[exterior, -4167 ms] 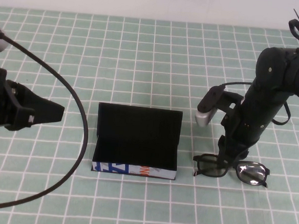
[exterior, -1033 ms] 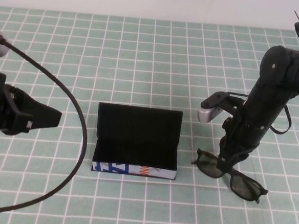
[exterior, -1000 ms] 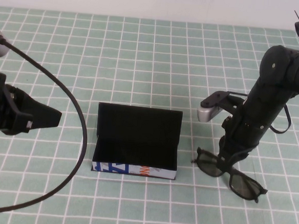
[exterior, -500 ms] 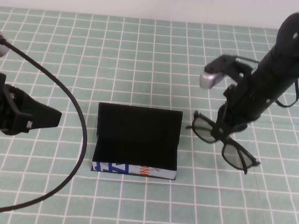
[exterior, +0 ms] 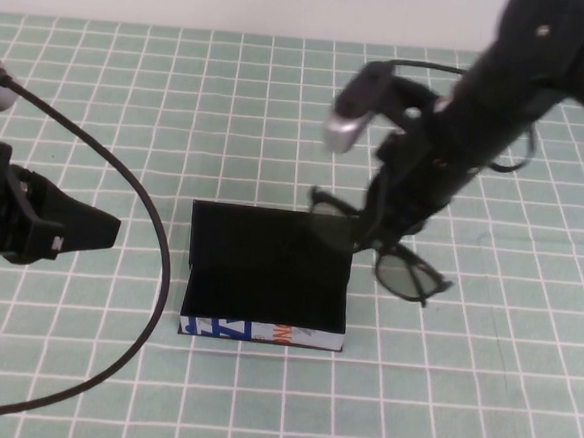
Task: Return glasses to glasses case
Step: Place the glasses in the glasses case
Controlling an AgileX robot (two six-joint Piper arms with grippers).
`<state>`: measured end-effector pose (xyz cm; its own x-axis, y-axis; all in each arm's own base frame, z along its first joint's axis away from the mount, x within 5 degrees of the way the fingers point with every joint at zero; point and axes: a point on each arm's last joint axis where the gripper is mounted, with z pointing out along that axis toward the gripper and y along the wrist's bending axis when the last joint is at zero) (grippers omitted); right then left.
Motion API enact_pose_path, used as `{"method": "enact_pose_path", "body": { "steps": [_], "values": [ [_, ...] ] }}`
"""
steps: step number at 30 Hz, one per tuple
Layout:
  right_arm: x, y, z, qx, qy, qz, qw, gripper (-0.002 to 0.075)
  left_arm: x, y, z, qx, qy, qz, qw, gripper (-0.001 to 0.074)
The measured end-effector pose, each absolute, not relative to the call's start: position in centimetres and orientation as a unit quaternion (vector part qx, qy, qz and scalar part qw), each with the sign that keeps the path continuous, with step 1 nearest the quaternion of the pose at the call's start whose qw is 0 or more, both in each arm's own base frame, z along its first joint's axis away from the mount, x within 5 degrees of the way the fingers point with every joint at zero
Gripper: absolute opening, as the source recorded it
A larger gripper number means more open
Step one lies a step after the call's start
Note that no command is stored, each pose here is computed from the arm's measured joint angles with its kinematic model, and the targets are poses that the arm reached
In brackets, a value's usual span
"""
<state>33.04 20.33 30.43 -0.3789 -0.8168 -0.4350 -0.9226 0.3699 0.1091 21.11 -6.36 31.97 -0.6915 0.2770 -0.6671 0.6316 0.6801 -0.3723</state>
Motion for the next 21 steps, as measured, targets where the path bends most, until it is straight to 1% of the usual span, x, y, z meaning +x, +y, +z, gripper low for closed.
{"method": "enact_pose_path", "body": {
  "steps": [5, 10, 21],
  "values": [
    [31.2, 23.5, 31.6, -0.590, 0.774, 0.159, 0.168, 0.0002, 21.1, -6.4, 32.0, 0.261, 0.869, -0.303, 0.293, -0.0002],
    [30.8, 25.7, 32.0, -0.617, 0.750, 0.158, 0.178, 0.0002, 21.1, -6.4, 32.0, 0.260, 0.869, -0.303, 0.292, -0.0002],
    [31.7, 29.4, 27.6, -0.653, 0.728, 0.158, 0.136, 0.0002, 21.1, -6.4, 32.0, 0.260, 0.869, -0.303, 0.292, -0.0002]
  ]
}}
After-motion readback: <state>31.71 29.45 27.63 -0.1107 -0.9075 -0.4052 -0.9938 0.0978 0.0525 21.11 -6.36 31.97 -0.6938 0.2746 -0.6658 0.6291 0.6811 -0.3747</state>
